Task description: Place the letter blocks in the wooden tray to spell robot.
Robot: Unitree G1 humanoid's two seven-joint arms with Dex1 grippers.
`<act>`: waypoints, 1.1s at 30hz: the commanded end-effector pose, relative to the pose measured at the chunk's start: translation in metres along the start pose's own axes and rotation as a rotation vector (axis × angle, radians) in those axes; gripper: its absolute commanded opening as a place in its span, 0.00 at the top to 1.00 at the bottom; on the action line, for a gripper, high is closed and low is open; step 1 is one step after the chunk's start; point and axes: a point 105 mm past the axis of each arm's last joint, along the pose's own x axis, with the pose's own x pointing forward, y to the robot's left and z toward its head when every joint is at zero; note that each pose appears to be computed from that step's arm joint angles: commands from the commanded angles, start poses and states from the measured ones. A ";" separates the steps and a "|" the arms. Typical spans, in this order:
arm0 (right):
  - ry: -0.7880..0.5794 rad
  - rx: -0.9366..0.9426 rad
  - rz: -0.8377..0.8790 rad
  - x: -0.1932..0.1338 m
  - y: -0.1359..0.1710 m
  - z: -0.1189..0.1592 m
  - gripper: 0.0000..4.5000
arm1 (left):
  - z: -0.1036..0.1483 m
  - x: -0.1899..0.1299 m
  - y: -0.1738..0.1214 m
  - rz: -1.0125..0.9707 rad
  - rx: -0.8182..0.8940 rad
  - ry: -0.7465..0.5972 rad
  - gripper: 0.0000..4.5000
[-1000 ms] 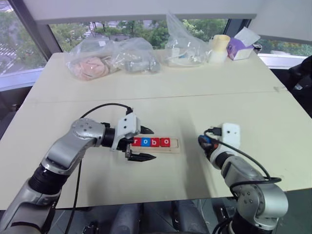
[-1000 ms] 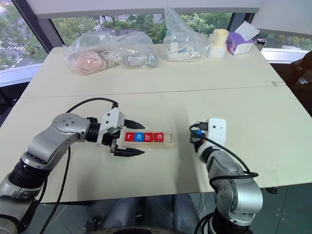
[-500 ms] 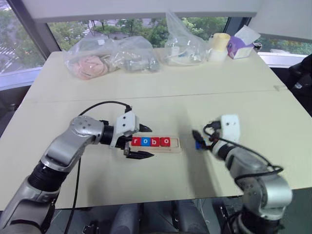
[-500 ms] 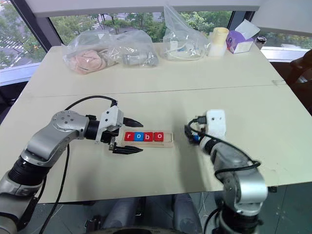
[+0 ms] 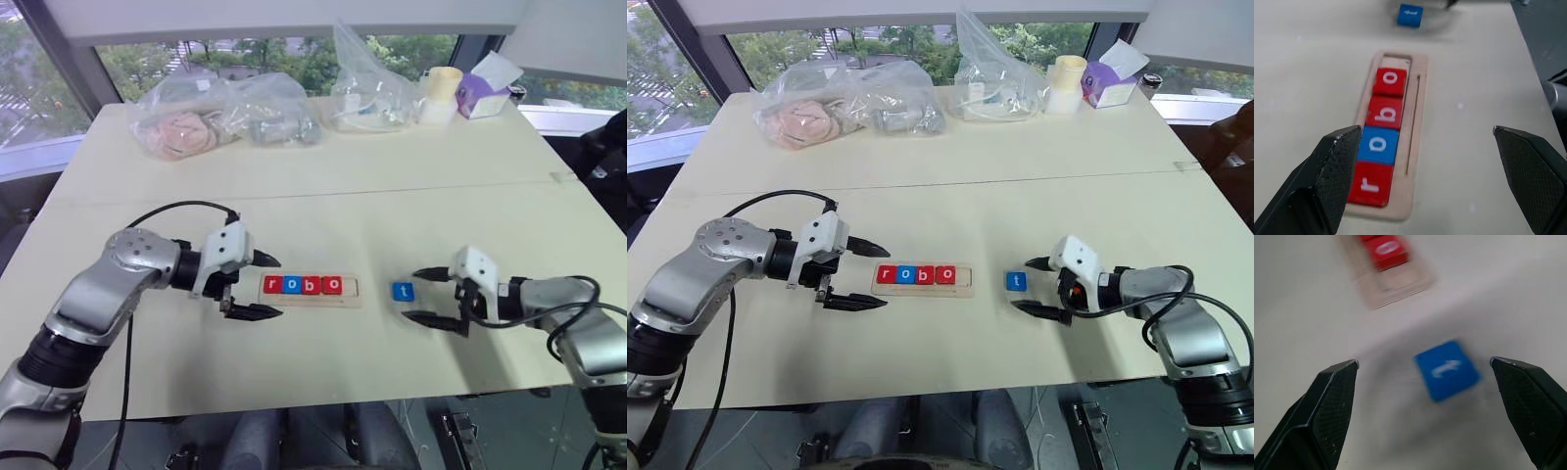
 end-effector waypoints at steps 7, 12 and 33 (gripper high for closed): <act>0.008 -0.081 -0.010 0.004 -0.027 -0.007 0.01 | 0.011 -0.007 -0.005 0.055 0.028 -0.005 0.00; -0.019 -0.080 0.000 0.008 -0.028 -0.001 0.31 | 0.010 -0.007 -0.004 0.064 0.021 -0.002 0.00; -0.123 -0.080 -0.047 0.020 -0.016 0.043 0.62 | -0.005 -0.009 0.003 0.062 0.025 0.037 0.00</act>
